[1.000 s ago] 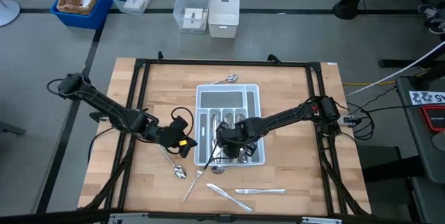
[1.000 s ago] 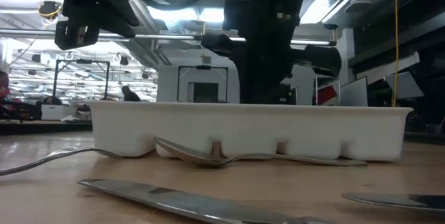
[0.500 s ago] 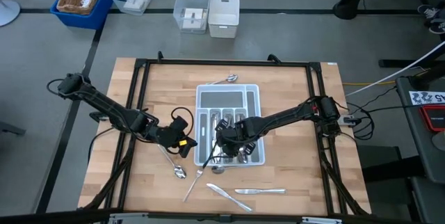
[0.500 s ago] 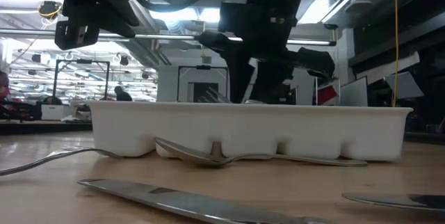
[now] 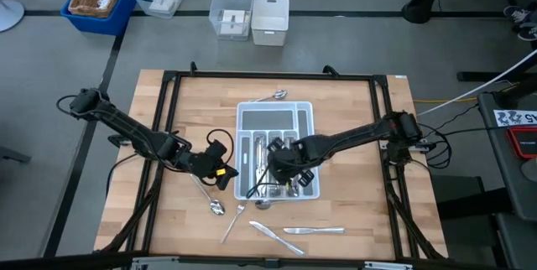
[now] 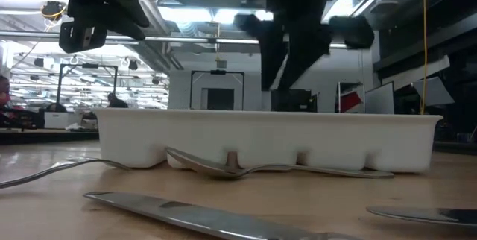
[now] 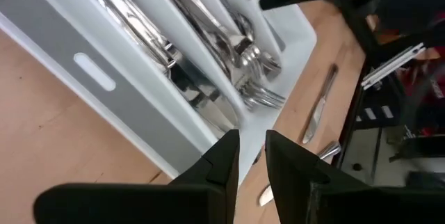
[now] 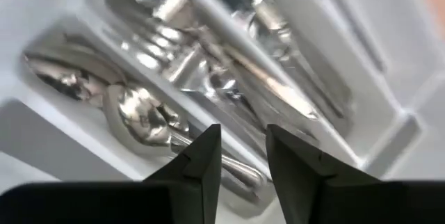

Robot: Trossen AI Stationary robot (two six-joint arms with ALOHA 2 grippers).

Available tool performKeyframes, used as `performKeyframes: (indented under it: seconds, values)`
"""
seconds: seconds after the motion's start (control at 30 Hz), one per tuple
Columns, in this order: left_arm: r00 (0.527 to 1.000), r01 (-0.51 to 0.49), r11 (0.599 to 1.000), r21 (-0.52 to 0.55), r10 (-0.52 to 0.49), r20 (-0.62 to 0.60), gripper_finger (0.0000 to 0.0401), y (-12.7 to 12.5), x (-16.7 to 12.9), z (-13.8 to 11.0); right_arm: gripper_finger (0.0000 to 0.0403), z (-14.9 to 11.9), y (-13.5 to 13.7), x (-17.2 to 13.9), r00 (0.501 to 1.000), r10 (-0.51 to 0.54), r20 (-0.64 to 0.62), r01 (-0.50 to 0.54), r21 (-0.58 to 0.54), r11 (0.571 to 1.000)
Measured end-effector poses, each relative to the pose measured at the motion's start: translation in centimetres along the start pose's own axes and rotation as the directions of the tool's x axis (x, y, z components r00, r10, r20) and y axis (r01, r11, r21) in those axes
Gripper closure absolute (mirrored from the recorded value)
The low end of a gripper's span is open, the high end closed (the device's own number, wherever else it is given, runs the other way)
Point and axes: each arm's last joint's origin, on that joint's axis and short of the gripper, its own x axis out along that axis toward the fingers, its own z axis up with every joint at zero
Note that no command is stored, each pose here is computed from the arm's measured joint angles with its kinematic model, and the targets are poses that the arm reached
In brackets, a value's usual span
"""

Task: Sort silverware
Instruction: Put the silver fork into the white cutlery tray

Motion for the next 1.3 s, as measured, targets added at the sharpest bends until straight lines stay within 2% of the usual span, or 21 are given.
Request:
performKeyframes:
  seconds: [0.13,0.27,0.4,0.57,0.7,0.97,1.17,1.3]
  values:
    - [0.996,0.081,0.996,-0.04,-0.082,-0.036,0.0341,-0.7,-0.1,-0.1,0.0287,-0.4,-0.3,-3.0,0.997,-0.039,0.065,0.028,0.158,0.987]
    - [0.969,0.201,0.977,-0.067,-0.208,-0.134,0.0341,-1.9,-0.6,-1.1,0.0287,-1.1,-0.4,-6.1,0.99,-0.063,0.125,0.02,0.322,0.946]
    - [0.948,0.227,0.967,-0.117,-0.247,-0.199,0.0341,-2.7,-0.8,-3.2,0.0287,-2.0,-0.2,-8.8,0.984,-0.079,0.162,-0.004,0.458,0.889]
    - [0.923,0.227,0.961,-0.158,-0.264,-0.278,0.0341,-3.5,0.0,-6.5,0.0288,-3.5,0.4,-12.5,0.966,-0.068,0.25,-0.087,0.56,0.824]
    - [0.919,0.192,0.972,-0.133,-0.226,-0.322,0.0341,-4.2,1.2,-8.4,0.0288,-4.9,0.9,-15.7,0.944,-0.105,0.314,-0.124,0.627,0.769]
    - [0.908,0.146,0.988,-0.058,-0.157,-0.389,0.0341,-6.1,4.8,-10.9,0.0288,-7.8,2.0,-21.0,0.881,-0.204,0.427,-0.179,0.699,0.692]
    - [0.909,-0.037,0.991,-0.131,-0.021,-0.416,0.0341,-4.5,7.0,-12.2,0.0288,-9.3,2.6,-23.3,0.842,-0.252,0.477,-0.202,0.712,0.672]
    - [0.899,-0.226,0.958,-0.174,0.136,-0.417,0.0341,-2.8,7.6,-11.8,0.0288,-9.8,2.8,-24.0,0.828,-0.268,0.493,-0.205,0.711,0.672]
